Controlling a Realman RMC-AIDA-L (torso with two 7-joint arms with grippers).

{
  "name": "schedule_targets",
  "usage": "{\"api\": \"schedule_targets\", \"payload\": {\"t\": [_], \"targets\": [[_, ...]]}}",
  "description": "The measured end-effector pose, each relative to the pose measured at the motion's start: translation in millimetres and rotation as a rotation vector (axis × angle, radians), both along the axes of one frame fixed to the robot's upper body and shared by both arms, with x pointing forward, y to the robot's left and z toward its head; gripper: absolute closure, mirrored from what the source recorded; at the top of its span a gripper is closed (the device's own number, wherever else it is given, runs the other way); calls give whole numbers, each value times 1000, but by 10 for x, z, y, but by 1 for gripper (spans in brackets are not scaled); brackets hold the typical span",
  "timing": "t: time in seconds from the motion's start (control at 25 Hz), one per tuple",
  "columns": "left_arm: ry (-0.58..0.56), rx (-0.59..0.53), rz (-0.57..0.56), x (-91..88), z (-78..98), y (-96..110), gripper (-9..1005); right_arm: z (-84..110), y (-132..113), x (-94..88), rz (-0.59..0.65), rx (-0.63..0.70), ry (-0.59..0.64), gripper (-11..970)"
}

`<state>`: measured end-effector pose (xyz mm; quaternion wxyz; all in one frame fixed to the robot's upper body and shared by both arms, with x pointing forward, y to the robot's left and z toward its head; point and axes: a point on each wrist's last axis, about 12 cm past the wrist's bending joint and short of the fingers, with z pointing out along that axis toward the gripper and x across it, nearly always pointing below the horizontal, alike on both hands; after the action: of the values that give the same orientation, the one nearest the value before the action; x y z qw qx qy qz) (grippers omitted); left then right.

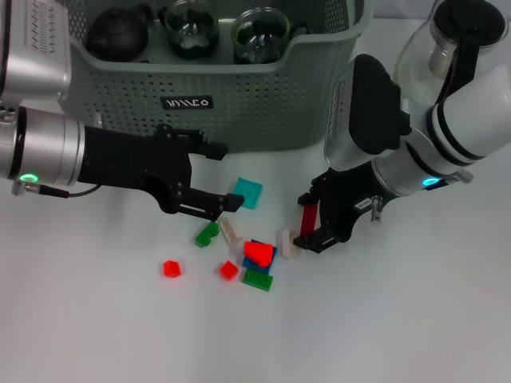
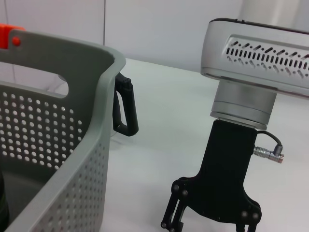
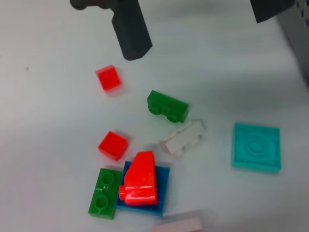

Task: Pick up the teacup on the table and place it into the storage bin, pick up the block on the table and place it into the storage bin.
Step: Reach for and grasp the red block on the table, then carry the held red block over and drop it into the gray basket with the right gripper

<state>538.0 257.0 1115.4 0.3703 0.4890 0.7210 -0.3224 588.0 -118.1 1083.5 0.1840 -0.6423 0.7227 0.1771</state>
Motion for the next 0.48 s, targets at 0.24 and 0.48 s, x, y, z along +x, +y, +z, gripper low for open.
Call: {"api": "schedule_targets", "payload": {"t": [0.24, 0.48], "targets": [[6, -3, -4, -10, -6, 12, 149, 26, -4, -29, -2, -13, 16, 261], [18, -3, 11, -51, -33, 65, 149, 206, -105, -78, -41, -38, 29, 261]]}}
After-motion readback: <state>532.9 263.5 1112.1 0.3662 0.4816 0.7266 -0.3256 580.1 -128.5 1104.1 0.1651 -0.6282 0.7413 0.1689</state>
